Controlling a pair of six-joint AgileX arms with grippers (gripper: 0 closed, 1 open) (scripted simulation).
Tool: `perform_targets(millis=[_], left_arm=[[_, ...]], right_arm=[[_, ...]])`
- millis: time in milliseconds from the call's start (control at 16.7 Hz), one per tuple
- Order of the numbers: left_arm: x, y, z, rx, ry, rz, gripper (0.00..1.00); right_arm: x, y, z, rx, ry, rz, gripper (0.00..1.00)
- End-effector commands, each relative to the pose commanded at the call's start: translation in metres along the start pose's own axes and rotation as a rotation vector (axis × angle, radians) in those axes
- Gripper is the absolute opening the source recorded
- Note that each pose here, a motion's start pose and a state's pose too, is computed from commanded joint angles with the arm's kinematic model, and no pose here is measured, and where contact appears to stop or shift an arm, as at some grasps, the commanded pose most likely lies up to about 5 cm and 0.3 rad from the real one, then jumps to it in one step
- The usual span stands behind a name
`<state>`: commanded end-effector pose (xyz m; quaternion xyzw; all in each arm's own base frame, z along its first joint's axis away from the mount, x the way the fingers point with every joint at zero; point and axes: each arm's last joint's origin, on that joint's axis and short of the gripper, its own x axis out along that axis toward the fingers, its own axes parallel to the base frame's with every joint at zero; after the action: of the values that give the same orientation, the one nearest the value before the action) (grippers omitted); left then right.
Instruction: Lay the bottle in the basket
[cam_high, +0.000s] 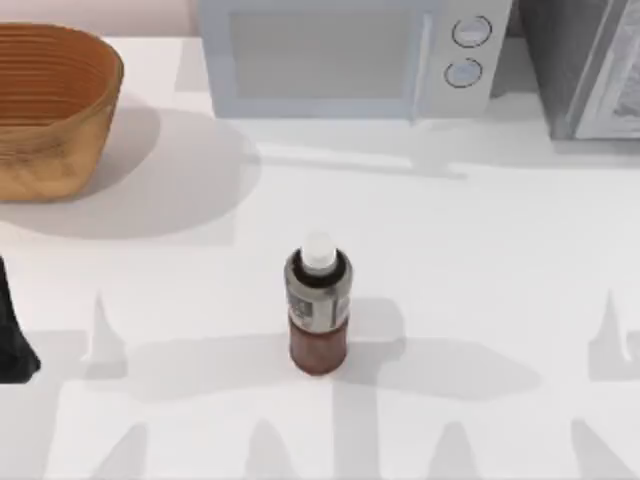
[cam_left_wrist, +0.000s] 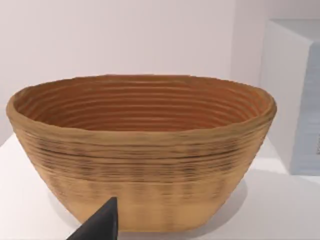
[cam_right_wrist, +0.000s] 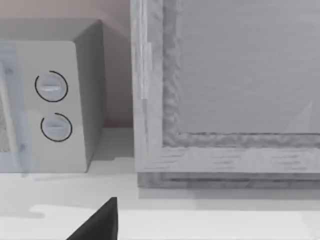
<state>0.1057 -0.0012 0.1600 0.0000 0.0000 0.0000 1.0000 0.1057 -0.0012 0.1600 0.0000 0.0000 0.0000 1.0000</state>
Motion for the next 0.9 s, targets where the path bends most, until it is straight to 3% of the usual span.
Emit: perform_targets(millis=[360, 900], left_arm=[[0.003, -0.004, 0.007, -0.011, -0.028, -0.041, 1.0], [0.036, -0.033, 0.002, -0.005, 0.034, -0.266, 1.0]], right_arm=[[0.0, 0.0, 0.0, 0.0, 0.0, 0.0, 1.0], [0.0, 0.0, 0.0, 0.0, 0.0, 0.0, 1.0]])
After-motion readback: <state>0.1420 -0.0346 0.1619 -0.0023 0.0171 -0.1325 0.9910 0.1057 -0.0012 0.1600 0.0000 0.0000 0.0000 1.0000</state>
